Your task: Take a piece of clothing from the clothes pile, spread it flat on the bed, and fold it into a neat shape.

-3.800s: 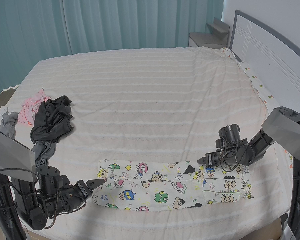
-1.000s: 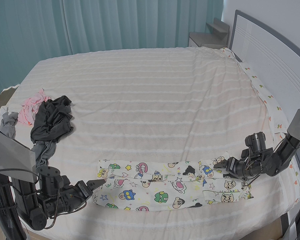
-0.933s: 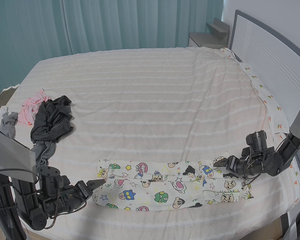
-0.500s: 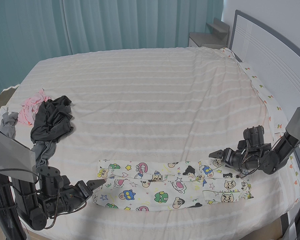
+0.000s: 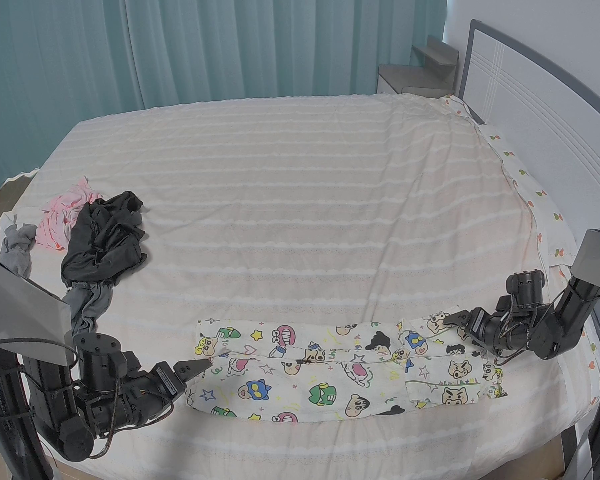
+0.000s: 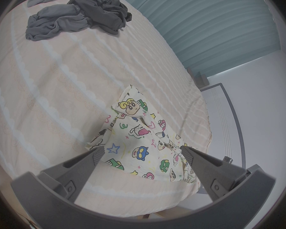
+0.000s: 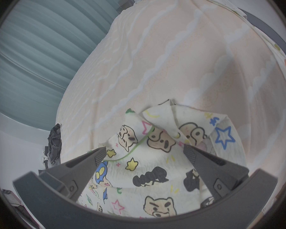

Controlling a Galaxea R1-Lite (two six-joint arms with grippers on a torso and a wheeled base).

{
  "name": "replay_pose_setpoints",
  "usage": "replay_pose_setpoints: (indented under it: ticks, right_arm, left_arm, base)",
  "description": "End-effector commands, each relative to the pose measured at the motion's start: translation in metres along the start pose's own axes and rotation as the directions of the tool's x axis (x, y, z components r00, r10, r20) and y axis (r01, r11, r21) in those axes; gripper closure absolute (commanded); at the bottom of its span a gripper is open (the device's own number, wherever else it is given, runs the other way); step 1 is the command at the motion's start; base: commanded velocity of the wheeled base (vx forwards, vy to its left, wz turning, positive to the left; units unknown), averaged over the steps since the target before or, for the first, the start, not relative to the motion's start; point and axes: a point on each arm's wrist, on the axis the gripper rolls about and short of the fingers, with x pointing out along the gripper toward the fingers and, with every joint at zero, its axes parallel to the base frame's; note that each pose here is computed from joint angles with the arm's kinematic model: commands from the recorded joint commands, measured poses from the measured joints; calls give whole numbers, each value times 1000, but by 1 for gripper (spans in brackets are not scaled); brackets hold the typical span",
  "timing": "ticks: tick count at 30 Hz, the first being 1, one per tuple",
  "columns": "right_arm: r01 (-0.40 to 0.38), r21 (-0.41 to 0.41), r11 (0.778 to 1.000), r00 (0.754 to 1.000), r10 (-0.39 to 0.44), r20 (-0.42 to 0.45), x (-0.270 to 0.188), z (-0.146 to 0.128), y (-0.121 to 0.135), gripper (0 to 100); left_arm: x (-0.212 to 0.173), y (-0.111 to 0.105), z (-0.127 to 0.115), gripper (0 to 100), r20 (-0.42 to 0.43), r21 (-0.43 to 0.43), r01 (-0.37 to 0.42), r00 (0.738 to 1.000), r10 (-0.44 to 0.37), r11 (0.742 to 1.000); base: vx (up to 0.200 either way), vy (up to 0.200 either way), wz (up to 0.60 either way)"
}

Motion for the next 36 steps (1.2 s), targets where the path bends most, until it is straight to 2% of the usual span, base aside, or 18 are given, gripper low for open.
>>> replay_pose_setpoints:
  ticks: [1, 5, 7, 8, 10, 11, 12, 14, 16, 18, 20, 21, 22, 24, 27, 30, 33, 36]
  right_arm:
    - [-23, -3, 1000, 999, 23, 38, -20, 1, 4, 0]
    - [-86, -16, 996, 986, 88, 140, -66, 6, 16, 0]
    - [-103, 2, 995, 981, 101, 166, -82, 6, 18, 0]
    - [-132, 39, 991, 974, 122, 191, -101, 4, 21, 0]
    - [-142, 56, 988, 972, 128, 195, -108, 1, 22, 0]
    - [-156, 82, 984, 970, 137, 201, -117, -3, 22, 0]
    - [-174, 118, 978, 971, 150, 186, -130, -13, 19, 0]
    - [-200, 157, 967, 973, 178, 146, -136, -23, 15, 0]
    - [-217, 180, 959, 972, 195, 131, -137, -27, 13, 0]
    - [-273, 233, 933, 961, 255, 107, -139, -34, 10, 0]
    - [-329, 234, 915, 944, 308, 123, -145, -40, 8, 0]
    - [-332, 234, 914, 943, 310, 124, -145, -41, 8, 0]
    - [-346, 226, 911, 937, 323, 130, -146, -43, 7, 0]
    - [-346, 228, 910, 938, 326, 121, -141, -44, 4, 0]
    - [-339, 231, 912, 940, 321, 113, -134, -48, -1, 0]
    - [-354, 220, 909, 934, 333, 127, -133, -50, -2, 0]
    - [-357, 218, 908, 933, 335, 134, -130, -49, -3, 0]
    - [-358, 217, 908, 932, 335, 135, -130, -49, -3, 0]
  left_arm:
    - [-1, 0, 0, 0, 0, 1, 2, 1000, -2, 1000]
    - [0, -1, 1, 0, 13, 16, 3, 1000, -4, 1000]
    - [0, -2, 1, 0, 24, 25, -3, 1000, 3, 1000]
    - [3, -1, 1, 0, 37, 59, -19, 999, 16, 998]
    - [4, -1, 1, 0, 45, 84, -28, 999, 24, 996]
    - [6, 0, 1, 0, 66, 128, -50, 997, 41, 991]
    - [10, -1, 4, 0, 106, 207, -76, 993, 55, 975]
    - [14, -4, 8, 0, 140, 274, -83, 989, 45, 958]
    - [16, -6, 11, 0, 149, 294, -80, 988, 37, 953]
    - [24, -12, 19, 0, 178, 314, -70, 984, 14, 947]
    - [35, -18, 30, 0, 168, 301, -101, 984, 52, 948]
    - [37, -19, 31, 0, 163, 300, -106, 985, 58, 948]
    - [45, -23, 36, 0, 126, 288, -142, 986, 109, 947]
    - [53, -33, 41, 0, 94, 256, -169, 984, 150, 952]
    - [65, -63, 51, 0, 48, 127, -179, 984, 174, 976]
    - [77, -82, 57, 0, -13, 48, -227, 974, 228, 973]
    - [81, -98, 68, 0, 0, -14, -195, 981, 195, 981]
    - [82, -106, 74, 0, 24, 1, -156, 987, 156, 988]
  base:
    - [0, 0, 0]
    - [0, 0, 0]
    - [0, 0, 0]
    - [0, 0, 0]
    - [0, 0, 0]
    - [0, 0, 0]
    - [0, 0, 0]
    - [0, 0, 0]
    - [0, 0, 0]
    - [0, 0, 0]
    - [0, 0, 0]
    - [0, 0, 0]
    - [0, 0, 0]
    - [0, 0, 0]
    - [0, 0, 0]
    - [0, 0, 0]
    - [0, 0, 0]
    - [0, 0, 0]
